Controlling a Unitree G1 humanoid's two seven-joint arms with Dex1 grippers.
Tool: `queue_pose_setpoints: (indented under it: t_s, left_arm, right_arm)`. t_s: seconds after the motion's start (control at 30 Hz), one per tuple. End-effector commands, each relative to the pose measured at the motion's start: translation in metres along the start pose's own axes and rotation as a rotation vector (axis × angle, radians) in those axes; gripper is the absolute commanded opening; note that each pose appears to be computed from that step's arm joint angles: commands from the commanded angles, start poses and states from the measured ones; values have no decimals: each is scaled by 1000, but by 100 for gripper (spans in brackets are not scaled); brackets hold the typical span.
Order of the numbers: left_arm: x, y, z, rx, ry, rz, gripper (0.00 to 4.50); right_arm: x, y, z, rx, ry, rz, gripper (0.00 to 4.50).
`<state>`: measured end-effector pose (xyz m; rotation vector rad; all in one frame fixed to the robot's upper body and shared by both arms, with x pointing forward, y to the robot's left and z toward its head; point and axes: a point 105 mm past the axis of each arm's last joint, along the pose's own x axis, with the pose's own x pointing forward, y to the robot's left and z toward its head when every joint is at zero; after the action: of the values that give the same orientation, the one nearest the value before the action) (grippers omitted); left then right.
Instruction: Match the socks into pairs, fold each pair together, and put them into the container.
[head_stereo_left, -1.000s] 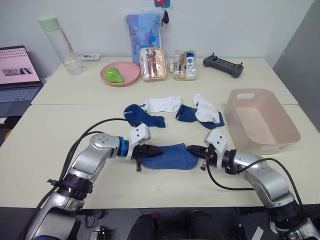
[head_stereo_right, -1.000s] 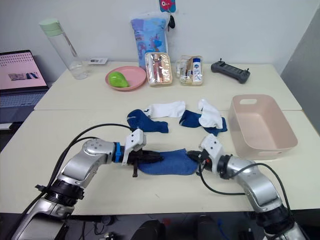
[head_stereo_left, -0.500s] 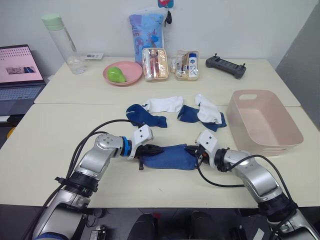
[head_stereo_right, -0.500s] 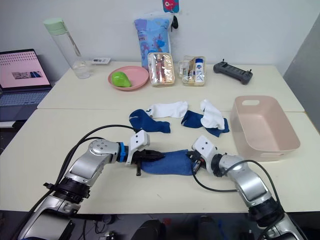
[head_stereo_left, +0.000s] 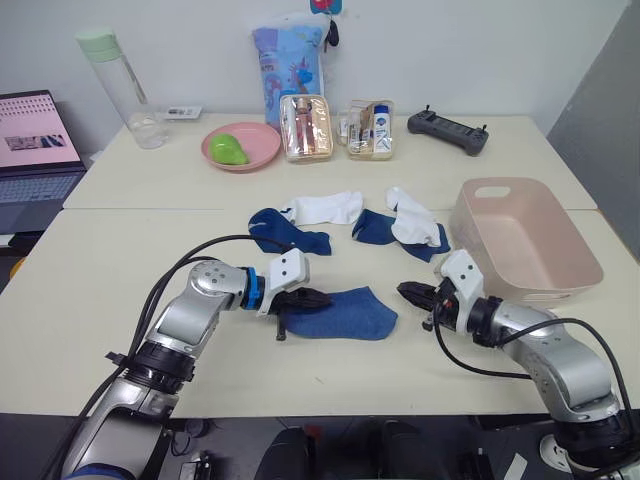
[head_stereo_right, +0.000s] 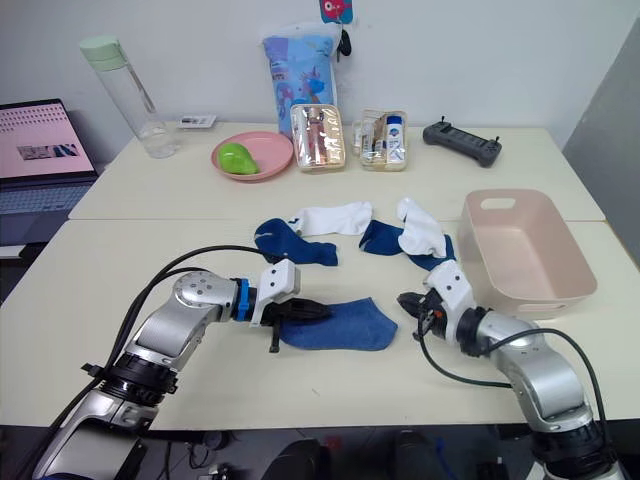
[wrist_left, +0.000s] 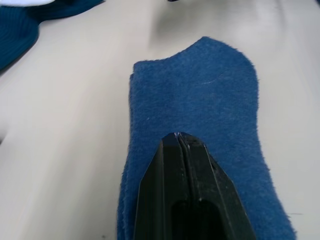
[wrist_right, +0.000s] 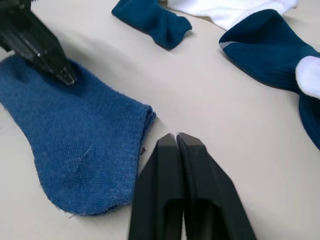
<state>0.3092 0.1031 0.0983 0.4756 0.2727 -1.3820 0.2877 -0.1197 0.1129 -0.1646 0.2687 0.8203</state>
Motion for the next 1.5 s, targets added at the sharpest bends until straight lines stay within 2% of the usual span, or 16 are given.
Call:
queue_pose_setpoints:
  t_s: [0.03, 0.2, 0.47, 0.67, 0.8, 1.07, 1.2, 1.3, 1.4, 1.5]
  left_arm:
    - [-3, 1, -22, -8, 68, 19, 0]
    - [-3, -2, -31, -11, 87, 9, 0]
    - [-3, -3, -30, -6, 79, 15, 0]
    - [-3, -2, -27, 9, 73, 21, 0]
    - [-4, 0, -20, 23, 55, 26, 0]
    - [1, -2, 0, 42, 2, 14, 0]
    - [16, -6, 14, 16, -56, -1, 0]
    - [22, -7, 5, 4, -30, 4, 0]
    - [25, -7, -6, -8, 3, 16, 0]
    - [23, -6, -7, -2, 7, 25, 0]
  right_arm:
    - [-3, 17, 4, 43, -6, 46, 164]
    - [2, 28, -19, 79, 89, 34, 337]
    - [12, 38, -37, 145, 170, 16, 337]
    - [12, 51, -29, 120, 154, 86, 138]
    - [9, 47, -25, 163, 143, 76, 2]
    - [0, 30, -20, 273, 136, 38, 2]
    - [-21, 14, -11, 299, 139, 53, 2]
    - [-30, 19, -1, 283, 147, 127, 2]
    - [-27, 32, 7, 255, 154, 201, 2]
    - [-21, 44, 10, 243, 161, 254, 2]
